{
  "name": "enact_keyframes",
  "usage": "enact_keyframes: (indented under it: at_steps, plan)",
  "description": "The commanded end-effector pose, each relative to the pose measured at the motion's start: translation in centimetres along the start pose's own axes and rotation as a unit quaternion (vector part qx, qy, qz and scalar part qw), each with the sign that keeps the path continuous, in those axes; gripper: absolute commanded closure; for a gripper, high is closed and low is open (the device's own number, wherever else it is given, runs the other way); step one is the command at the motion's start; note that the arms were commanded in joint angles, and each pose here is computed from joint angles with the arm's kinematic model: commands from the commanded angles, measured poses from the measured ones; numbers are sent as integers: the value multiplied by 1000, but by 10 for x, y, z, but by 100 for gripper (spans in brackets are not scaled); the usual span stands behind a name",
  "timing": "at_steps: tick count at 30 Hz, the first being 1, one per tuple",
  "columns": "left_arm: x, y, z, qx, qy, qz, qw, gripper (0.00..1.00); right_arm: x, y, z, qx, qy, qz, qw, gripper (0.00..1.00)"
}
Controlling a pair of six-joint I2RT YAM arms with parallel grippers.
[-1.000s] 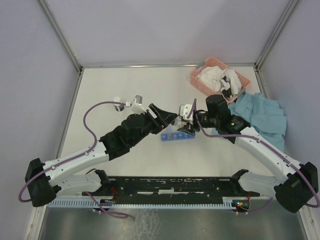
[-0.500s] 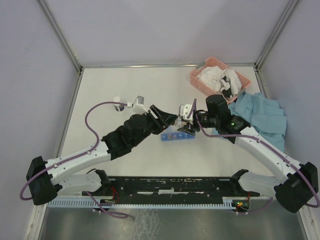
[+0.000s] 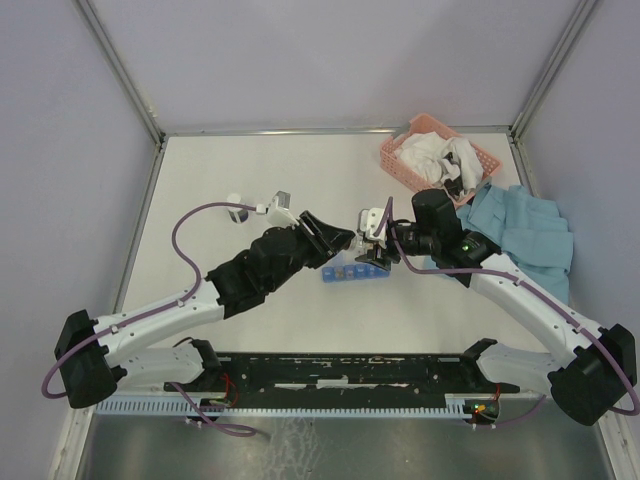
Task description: Sort the pills into containers
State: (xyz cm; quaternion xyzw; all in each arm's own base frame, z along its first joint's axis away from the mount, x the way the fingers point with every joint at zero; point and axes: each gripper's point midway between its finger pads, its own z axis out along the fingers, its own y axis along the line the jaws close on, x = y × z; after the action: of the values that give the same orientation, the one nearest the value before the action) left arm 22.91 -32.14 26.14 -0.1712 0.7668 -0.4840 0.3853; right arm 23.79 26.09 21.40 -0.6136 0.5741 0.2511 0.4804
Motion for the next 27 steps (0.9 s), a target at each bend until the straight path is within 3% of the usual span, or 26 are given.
enact_keyframes:
  at_steps: [1,6,9,16,21,27]
  plan:
    - [-7,-40,-4,54,0,-13,998,51,-18,-8,-2,14,-25,-19,999,89]
    - [-6,-41,-5,58,5,3,998,54,-19,-8,-2,13,-26,-15,999,89]
    - [-4,-41,-5,61,9,26,998,63,-22,-7,-2,11,-30,-8,999,89]
    - [5,-45,-14,116,29,158,980,75,-39,5,-5,-27,-58,32,997,90]
    - [14,-47,-30,183,51,299,935,85,-57,12,-13,-62,-95,75,991,92]
    - [36,-41,-47,252,120,454,846,94,-75,24,-18,-121,-138,121,976,93]
